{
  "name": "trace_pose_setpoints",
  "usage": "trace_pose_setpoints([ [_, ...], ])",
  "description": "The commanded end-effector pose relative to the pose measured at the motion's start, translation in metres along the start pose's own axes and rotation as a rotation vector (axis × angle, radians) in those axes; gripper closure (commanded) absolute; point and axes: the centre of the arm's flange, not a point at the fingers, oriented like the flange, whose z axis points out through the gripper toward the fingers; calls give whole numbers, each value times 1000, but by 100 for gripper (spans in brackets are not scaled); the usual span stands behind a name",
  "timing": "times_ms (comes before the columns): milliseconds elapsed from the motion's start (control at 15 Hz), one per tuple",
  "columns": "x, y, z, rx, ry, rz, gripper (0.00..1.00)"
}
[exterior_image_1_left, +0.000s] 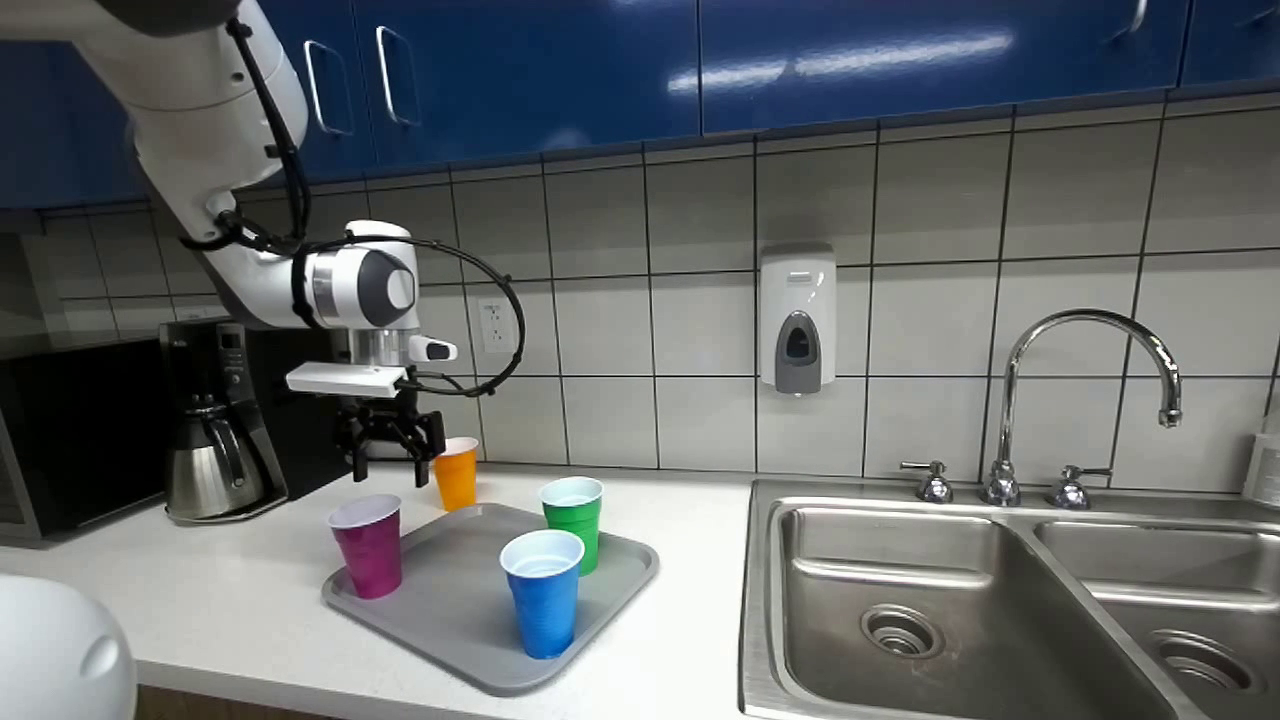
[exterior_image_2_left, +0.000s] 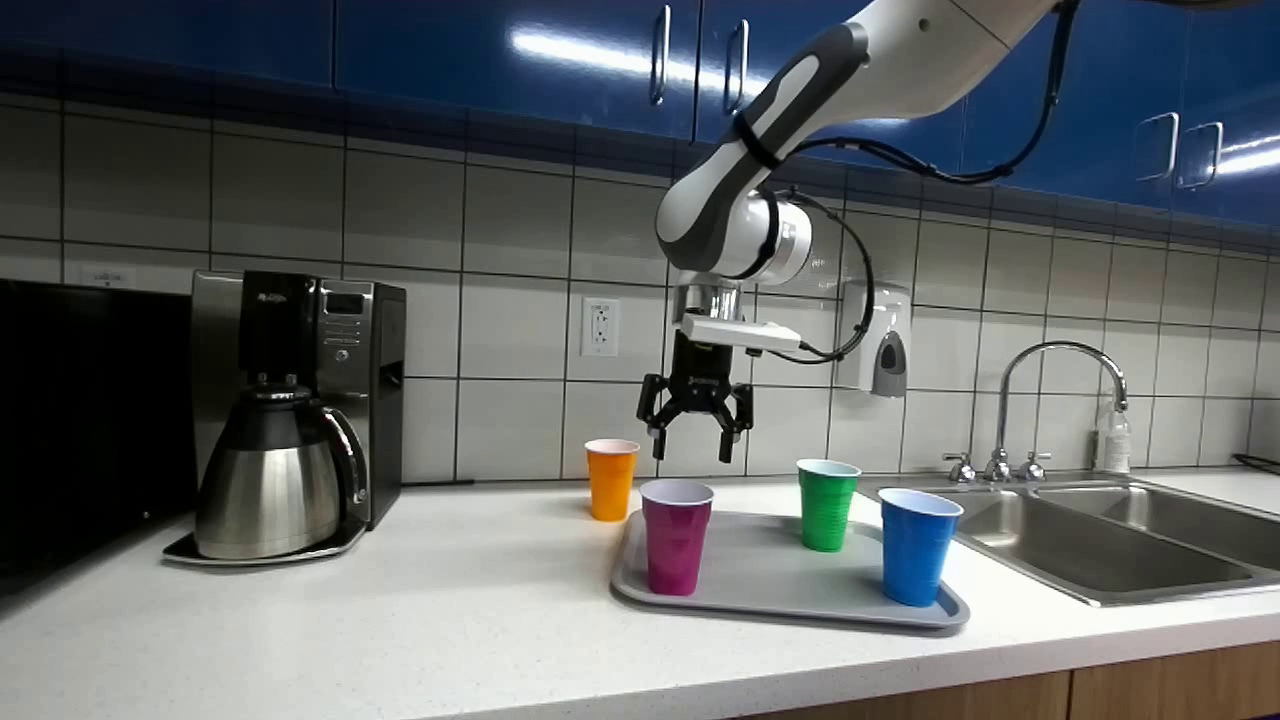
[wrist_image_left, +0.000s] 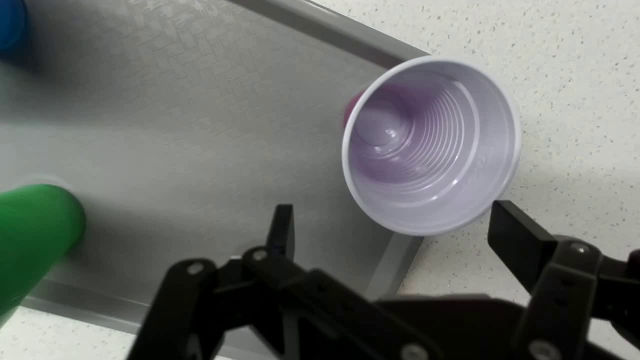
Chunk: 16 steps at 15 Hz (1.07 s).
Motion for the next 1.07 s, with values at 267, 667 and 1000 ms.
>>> trace_pose_setpoints([
  [267,5,-4,-9,7,18,12,0],
  [667,5,-4,-9,8,18,13,0],
  [1000,5,-4,-9,8,18,13,0],
])
